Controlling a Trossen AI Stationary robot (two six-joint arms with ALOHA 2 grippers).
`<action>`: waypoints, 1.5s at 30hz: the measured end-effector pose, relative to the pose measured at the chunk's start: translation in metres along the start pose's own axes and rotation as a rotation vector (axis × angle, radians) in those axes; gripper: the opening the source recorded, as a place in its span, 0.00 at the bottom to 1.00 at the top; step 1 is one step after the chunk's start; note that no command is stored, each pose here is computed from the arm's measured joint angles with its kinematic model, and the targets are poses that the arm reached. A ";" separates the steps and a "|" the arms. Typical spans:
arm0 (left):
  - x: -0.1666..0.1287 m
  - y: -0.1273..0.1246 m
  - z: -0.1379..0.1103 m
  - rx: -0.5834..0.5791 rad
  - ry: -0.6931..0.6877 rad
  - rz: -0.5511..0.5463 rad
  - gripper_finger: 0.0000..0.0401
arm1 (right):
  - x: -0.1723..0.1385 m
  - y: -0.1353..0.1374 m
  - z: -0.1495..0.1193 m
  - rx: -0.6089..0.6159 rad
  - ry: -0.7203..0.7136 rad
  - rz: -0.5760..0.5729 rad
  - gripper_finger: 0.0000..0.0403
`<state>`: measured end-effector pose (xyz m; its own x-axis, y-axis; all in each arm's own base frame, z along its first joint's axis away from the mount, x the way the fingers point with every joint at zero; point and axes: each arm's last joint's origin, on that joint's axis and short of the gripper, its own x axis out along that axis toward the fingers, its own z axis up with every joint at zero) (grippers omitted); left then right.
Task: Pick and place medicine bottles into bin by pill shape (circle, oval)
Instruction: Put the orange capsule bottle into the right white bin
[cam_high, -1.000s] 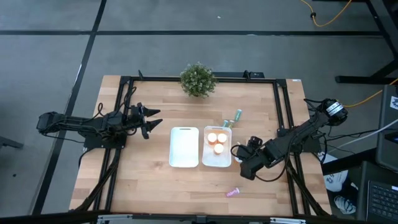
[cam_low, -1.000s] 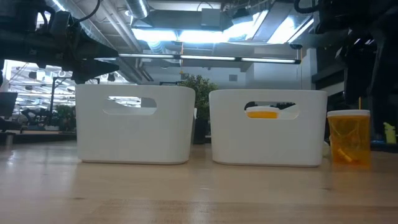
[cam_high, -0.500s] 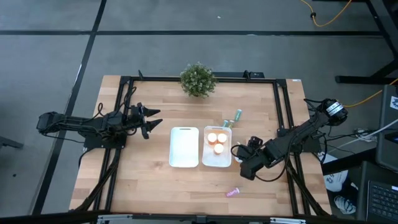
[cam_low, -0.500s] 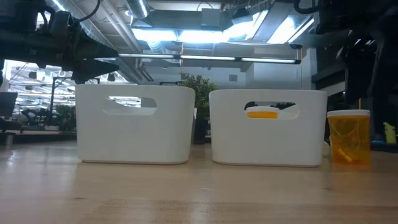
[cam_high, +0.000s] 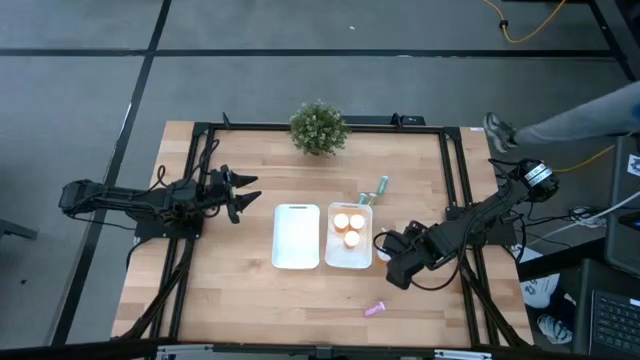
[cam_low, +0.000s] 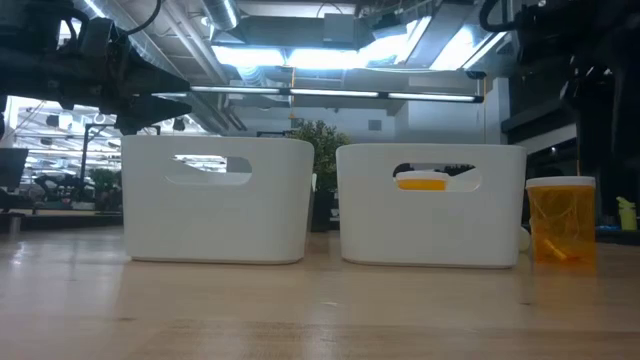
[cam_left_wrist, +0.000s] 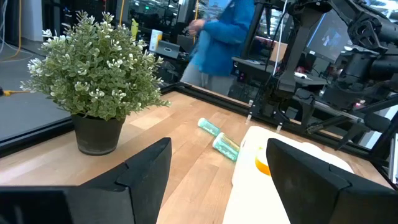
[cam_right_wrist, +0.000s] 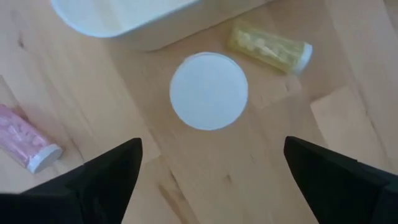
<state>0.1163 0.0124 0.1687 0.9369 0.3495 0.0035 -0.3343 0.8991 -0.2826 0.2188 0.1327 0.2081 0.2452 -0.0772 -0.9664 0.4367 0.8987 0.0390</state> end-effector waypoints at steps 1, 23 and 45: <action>0.000 0.000 0.000 0.000 0.000 0.000 0.64 | 0.000 0.000 0.000 -0.019 -0.003 0.005 0.97; 0.000 0.000 0.000 0.000 -0.001 0.000 0.64 | 0.029 0.009 0.010 -0.126 0.004 -0.043 0.97; 0.000 0.000 0.000 0.000 -0.001 0.000 0.64 | 0.032 0.002 0.023 -0.122 -0.015 -0.035 0.97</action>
<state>0.1163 0.0124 0.1689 0.9369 0.3495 0.0041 -0.3342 0.8991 -0.2827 0.2477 0.1221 0.1831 0.2452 -0.1149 -0.9627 0.3368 0.9412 -0.0265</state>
